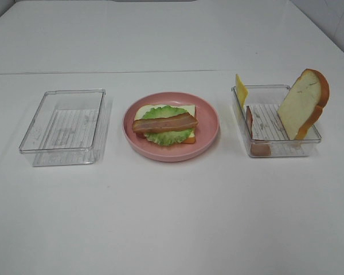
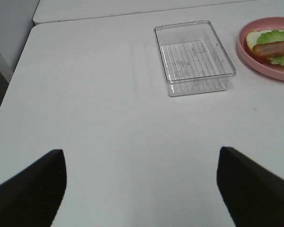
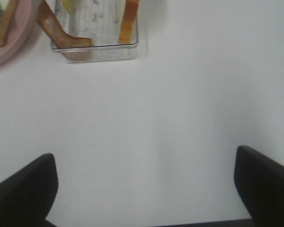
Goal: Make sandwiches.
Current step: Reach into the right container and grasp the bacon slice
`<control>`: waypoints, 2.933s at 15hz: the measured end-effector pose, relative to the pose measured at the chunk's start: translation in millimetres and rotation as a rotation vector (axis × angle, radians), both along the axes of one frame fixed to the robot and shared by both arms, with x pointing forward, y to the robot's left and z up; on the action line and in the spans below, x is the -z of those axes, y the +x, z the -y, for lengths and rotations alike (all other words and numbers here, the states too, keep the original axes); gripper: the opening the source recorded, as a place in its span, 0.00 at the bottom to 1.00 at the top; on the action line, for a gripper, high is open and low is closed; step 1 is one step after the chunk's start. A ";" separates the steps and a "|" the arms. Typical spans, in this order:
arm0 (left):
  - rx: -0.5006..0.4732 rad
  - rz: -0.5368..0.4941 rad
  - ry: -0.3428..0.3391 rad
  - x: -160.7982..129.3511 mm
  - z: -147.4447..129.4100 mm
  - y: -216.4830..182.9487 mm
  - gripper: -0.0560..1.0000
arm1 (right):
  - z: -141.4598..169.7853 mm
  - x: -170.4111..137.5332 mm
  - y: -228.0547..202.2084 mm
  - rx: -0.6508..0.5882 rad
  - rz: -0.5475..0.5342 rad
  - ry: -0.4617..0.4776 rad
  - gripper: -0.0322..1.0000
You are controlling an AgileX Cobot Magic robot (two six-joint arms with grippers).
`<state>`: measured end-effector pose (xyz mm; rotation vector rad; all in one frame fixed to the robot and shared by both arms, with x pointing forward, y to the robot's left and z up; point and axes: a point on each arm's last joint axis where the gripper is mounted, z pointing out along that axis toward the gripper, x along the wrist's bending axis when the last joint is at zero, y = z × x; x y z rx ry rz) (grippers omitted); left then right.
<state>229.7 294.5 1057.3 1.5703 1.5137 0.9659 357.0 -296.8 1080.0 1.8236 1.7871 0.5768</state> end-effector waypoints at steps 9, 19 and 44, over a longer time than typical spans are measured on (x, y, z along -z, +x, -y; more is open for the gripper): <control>0.000 0.000 0.000 0.0 0.0 0.0 0.80 | -15.5 -36.0 175.6 -0.004 -0.168 -0.079 0.97; 0.000 0.000 0.000 0.0 0.0 0.0 0.80 | 4.6 -28.5 263.3 -0.031 -0.223 0.118 0.97; 0.000 0.000 0.000 0.0 0.0 0.0 0.80 | -129.8 139.3 297.0 -0.188 -0.603 -0.043 0.30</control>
